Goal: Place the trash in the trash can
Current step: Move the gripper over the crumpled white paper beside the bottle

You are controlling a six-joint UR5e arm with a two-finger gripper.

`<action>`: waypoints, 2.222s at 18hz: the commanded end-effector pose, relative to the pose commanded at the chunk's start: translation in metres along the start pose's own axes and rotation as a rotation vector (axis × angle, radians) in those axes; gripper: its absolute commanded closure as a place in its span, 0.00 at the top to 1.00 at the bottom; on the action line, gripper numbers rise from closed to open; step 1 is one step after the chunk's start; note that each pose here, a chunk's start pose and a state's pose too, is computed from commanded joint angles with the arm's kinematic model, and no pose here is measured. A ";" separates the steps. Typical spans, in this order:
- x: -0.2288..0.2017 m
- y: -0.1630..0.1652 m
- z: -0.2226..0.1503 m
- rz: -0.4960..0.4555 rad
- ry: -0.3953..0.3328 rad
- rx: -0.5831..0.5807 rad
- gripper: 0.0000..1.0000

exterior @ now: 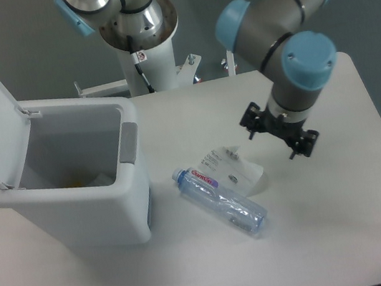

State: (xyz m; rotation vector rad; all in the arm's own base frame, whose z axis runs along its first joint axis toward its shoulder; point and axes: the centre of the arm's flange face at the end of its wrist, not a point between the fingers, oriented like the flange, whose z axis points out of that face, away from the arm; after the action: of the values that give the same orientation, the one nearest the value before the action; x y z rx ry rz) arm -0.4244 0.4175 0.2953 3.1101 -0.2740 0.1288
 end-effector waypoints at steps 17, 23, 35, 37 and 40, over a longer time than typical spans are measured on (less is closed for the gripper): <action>0.023 -0.016 0.046 -0.341 0.001 -0.055 1.00; 0.038 -0.019 0.061 -0.362 -0.003 -0.115 0.93; 0.033 -0.038 0.073 -0.450 -0.035 -0.113 0.42; 0.032 -0.039 0.072 -0.450 -0.036 -0.112 0.27; 0.031 -0.040 0.070 -0.447 -0.039 -0.108 0.04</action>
State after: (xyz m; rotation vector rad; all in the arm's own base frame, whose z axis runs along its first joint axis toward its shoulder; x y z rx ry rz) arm -0.3817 0.4494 0.2281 2.9768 0.3998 0.0436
